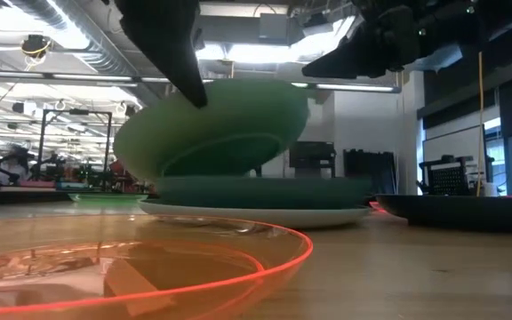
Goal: Stack plastic plates
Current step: Stack the light green plate on top of the blue plate
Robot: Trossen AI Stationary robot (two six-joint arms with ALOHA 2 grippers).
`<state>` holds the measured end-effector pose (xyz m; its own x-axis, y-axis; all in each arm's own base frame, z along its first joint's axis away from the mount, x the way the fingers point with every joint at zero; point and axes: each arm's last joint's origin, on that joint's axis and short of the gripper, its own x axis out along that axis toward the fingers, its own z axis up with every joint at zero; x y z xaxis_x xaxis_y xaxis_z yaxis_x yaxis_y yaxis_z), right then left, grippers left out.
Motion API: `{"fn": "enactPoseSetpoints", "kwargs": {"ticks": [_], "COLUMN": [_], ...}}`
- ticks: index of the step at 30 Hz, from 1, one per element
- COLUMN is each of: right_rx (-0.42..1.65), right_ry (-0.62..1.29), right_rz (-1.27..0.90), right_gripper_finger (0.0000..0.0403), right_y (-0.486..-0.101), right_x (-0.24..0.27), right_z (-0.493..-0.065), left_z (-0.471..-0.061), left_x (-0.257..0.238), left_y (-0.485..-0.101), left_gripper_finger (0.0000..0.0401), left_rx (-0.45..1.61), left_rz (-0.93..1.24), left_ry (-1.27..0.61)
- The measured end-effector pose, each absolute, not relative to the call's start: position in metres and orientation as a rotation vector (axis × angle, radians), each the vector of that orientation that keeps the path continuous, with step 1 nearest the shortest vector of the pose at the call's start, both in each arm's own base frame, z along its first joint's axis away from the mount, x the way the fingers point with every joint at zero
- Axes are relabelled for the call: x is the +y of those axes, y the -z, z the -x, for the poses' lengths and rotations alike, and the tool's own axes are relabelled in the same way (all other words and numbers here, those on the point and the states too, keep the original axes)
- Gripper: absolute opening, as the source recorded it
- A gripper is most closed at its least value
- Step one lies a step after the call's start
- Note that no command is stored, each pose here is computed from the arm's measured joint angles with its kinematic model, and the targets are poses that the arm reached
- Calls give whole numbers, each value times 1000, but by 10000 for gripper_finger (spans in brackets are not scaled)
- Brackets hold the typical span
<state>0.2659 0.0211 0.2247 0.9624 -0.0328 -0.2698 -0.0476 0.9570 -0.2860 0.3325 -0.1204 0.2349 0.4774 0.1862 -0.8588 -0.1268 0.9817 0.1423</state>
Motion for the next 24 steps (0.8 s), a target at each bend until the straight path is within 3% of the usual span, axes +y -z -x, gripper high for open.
{"fn": "enactPoseSetpoints", "kwargs": {"ticks": [10, 16, 24], "right_rx": [198, 183, 255], "right_ry": [2, 3, -98], "right_rz": [288, 286, 230], "right_gripper_finger": [144, 144, 144], "right_y": [-234, -237, -229], "right_x": [21, 21, 23], "right_z": [-266, -265, -263], "left_z": [-350, -342, -340], "left_x": [-130, -126, -127], "left_y": [-246, -222, -218], "left_gripper_finger": [10, 10, 10], "left_rx": [847, 913, 933], "left_rz": [-60, -70, -62], "left_ry": [-79, -78, -40]}}
